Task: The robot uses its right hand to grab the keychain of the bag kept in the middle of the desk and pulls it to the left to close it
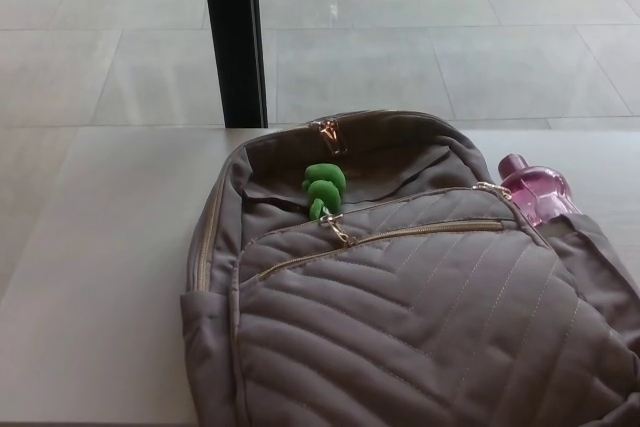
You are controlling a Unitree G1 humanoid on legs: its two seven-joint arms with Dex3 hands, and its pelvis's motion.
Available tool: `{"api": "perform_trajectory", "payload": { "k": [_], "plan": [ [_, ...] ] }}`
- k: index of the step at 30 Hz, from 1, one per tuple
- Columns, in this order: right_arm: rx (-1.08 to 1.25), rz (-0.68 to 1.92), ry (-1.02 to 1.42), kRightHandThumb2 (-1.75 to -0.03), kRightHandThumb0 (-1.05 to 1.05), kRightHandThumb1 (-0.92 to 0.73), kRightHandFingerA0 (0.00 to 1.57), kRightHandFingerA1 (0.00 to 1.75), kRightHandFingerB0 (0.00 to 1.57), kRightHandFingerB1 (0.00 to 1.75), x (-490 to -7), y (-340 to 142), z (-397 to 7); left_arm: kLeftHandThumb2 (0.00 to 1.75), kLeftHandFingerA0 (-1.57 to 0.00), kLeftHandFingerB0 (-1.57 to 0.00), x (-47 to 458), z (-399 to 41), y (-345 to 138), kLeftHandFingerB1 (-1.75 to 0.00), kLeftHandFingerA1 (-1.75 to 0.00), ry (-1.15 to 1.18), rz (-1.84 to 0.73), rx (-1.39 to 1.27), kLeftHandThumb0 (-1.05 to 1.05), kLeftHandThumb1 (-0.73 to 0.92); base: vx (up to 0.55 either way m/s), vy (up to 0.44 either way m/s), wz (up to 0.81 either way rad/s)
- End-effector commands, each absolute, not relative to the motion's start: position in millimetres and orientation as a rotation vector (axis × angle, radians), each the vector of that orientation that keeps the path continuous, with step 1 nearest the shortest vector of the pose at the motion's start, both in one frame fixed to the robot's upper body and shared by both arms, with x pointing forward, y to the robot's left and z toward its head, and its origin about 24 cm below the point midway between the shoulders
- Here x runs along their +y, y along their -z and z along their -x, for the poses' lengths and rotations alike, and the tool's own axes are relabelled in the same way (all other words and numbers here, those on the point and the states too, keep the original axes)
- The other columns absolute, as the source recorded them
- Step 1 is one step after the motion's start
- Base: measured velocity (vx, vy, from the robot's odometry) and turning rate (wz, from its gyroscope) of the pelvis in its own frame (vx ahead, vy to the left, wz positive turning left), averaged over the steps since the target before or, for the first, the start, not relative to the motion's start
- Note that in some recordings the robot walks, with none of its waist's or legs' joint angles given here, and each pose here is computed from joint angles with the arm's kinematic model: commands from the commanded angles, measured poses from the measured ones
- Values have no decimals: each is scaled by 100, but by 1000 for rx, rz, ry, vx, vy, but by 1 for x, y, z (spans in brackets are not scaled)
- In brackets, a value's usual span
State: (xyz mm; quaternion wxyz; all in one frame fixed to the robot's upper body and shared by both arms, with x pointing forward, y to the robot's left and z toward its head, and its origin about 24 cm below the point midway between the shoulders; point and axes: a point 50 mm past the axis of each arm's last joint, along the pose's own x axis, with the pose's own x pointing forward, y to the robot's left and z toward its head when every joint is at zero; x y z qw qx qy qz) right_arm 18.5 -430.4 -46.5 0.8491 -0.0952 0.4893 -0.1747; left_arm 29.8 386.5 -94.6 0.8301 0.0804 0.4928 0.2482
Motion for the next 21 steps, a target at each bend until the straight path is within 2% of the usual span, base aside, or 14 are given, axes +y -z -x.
{"api": "perform_trajectory", "payload": {
  "k": [1,7,8,10,11,12,13,14,15,16,18,19,20,21],
  "plan": [
    [1025,327,329,-57,-56,-54,111,56,69,47,-436,39,-24,66,-69,-44,390,-28,92,-41,-51,-509,-225,1059,-66,87,0,0,0],
    [1014,343,326,-57,-59,-56,112,55,64,46,-435,40,-28,65,-69,-42,392,-37,89,-40,-53,-510,-189,1020,-69,85,0,0,0],
    [1015,346,327,-57,-58,-56,112,56,64,46,-435,39,-28,105,-63,-36,391,-38,90,-53,-65,-496,-208,1023,-69,69,0,0,0],
    [1016,351,327,-57,-59,-56,113,56,62,45,-436,39,-29,105,-63,-35,390,-40,89,-53,-65,-468,-223,1020,-69,69,0,0,0],
    [1015,354,319,-58,-59,-56,111,55,59,45,-435,40,-29,66,-71,-42,390,-41,88,-40,-53,-461,-226,1014,-68,87,0,0,0],
    [1006,362,303,-58,-66,-56,104,54,52,43,-434,40,-31,68,-72,-42,390,-44,87,-40,-52,-443,-257,1000,-65,89,0,0,0],
    [1005,363,301,-58,-66,-56,104,54,52,43,-434,40,-31,68,-72,-42,390,-44,87,-40,-52,-441,-260,999,-65,89,0,0,0],
    [994,352,302,-58,-67,-56,87,55,47,42,-433,40,-32,66,-71,-49,391,-47,86,-41,-55,-453,-236,987,-65,87,0,0,0],
    [985,341,304,-58,-67,-57,75,56,45,41,-432,40,-33,64,-62,-51,391,-48,87,-44,-59,-496,-159,964,-63,80,0,0,0],
    [979,331,305,-58,-67,-57,75,56,45,41,-432,40,-33,64,-62,-51,391,-49,88,-44,-59,-549,-57,935,-63,80,0,0,0],
    [977,324,306,-58,-66,-57,65,56,44,40,-431,41,-35,64,-61,-50,392,-48,86,-43,-51,-516,-114,931,-64,81,0,0,0],
    [969,314,315,-58,-66,-57,63,57,45,40,-432,41,-36,64,-60,-49,391,-53,87,-44,-54,-531,-52,907,-64,79,0,0,0],
    [965,313,303,-87,-66,-45,55,66,38,52,-431,40,-36,64,-60,-49,391,-53,87,-43,-51,-533,-56,913,-65,79,0,0,0],
    [973,313,299,-87,-73,-49,53,65,40,49,-431,40,-33,64,-63,-49,390,-49,88,-42,-50,-522,-99,928,-66,79,0,0,0]
  ]
}}
